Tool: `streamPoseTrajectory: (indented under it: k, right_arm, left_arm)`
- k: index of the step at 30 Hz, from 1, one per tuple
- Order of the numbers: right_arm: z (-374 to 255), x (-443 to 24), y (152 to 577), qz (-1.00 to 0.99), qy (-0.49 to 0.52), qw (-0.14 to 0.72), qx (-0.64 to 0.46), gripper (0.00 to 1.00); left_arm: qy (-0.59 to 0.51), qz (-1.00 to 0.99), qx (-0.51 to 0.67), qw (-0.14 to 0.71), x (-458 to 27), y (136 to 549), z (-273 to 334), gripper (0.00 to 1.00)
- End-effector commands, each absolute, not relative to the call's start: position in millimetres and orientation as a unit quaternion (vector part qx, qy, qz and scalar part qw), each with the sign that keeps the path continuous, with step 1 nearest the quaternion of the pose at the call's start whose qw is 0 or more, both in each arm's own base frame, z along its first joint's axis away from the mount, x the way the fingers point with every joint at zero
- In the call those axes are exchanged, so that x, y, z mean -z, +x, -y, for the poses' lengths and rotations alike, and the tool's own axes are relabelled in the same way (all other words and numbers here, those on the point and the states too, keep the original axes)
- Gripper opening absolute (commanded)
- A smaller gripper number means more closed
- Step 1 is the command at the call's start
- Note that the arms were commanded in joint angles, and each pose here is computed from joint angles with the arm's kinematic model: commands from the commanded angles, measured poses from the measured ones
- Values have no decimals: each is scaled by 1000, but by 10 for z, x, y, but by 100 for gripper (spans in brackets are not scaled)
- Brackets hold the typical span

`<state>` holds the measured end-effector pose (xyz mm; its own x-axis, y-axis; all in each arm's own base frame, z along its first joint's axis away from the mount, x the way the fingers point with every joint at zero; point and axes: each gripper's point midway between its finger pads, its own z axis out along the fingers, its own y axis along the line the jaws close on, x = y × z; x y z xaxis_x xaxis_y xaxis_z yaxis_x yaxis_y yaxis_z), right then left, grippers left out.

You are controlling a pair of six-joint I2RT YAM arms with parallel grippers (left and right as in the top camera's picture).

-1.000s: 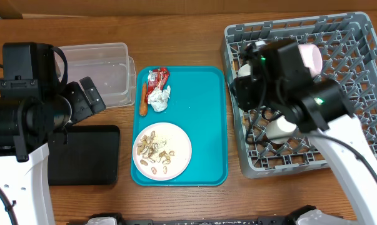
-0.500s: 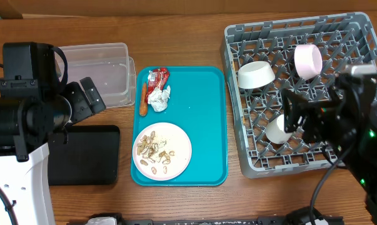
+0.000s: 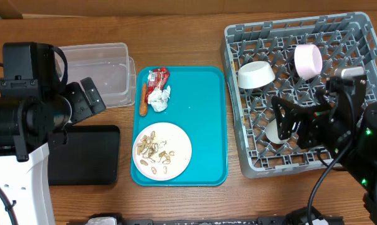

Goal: Sort waste into correct bins and load items into the dishwasher

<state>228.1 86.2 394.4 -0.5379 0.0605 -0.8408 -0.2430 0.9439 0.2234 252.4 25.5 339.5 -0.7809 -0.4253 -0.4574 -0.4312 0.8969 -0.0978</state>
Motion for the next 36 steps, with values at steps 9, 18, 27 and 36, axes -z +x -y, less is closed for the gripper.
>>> streamPoseTrajectory:
  k: [9,18,27,36]
  right_arm:
    - [-830,-3914,2241,-864,-82,477,-137,100]
    - [-790,-3634,2261,-830,-124,531,-117,100]
    - [-826,-2653,2332,-785,-116,592,-138,100]
    - [-871,-2007,2295,-744,-124,638,-155,100]
  left_arm:
    - [-224,-945,-8,239,-3391,2529,-267,100]
    - [-224,-945,-8,239,-3391,2529,-267,100]
    - [-224,-945,-8,239,-3391,2529,-267,100]
    - [-224,-945,-8,239,-3391,2529,-266,100]
